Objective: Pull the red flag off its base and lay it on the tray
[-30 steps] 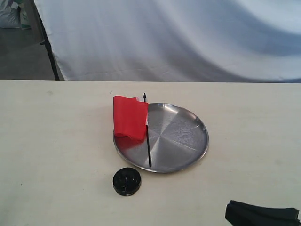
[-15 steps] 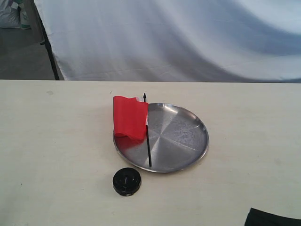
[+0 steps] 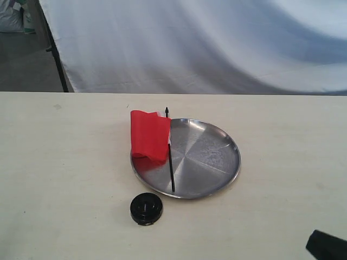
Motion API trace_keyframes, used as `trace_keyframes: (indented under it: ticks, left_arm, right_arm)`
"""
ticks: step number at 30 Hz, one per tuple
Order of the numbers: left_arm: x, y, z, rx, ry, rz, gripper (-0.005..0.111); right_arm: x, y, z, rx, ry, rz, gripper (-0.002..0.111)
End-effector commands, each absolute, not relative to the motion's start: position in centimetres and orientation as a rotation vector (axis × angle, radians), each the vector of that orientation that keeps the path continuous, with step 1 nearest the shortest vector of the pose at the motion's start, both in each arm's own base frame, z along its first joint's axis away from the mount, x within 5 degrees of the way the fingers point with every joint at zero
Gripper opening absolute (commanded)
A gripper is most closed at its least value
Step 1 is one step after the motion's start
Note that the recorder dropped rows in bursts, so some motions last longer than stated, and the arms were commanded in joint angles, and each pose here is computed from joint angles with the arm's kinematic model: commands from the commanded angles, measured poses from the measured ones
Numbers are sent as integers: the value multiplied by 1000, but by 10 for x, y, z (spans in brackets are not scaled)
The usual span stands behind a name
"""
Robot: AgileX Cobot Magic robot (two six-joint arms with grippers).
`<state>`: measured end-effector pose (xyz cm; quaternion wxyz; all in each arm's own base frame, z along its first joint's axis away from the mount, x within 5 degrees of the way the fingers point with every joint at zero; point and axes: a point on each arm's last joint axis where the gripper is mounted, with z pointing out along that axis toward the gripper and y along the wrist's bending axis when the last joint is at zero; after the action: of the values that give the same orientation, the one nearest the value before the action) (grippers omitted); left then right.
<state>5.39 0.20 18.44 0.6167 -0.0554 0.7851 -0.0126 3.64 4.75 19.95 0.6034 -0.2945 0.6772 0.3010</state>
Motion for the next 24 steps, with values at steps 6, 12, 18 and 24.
trace_keyframes:
  ticks: [6,12,18,24]
  left_arm:
    - [54,2,184,-126,1805,-24,0]
    - [54,2,184,-126,1805,-24,0]
    - [54,2,184,-126,1805,-24,0]
    - [54,2,184,-126,1805,-24,0]
  right_arm:
    - [46,32,197,-345,1648,490,0]
    - [47,31,194,-316,1687,449,0]
    - [47,31,193,-316,1696,460,0]
    - [47,31,193,-300,1700,473,0]
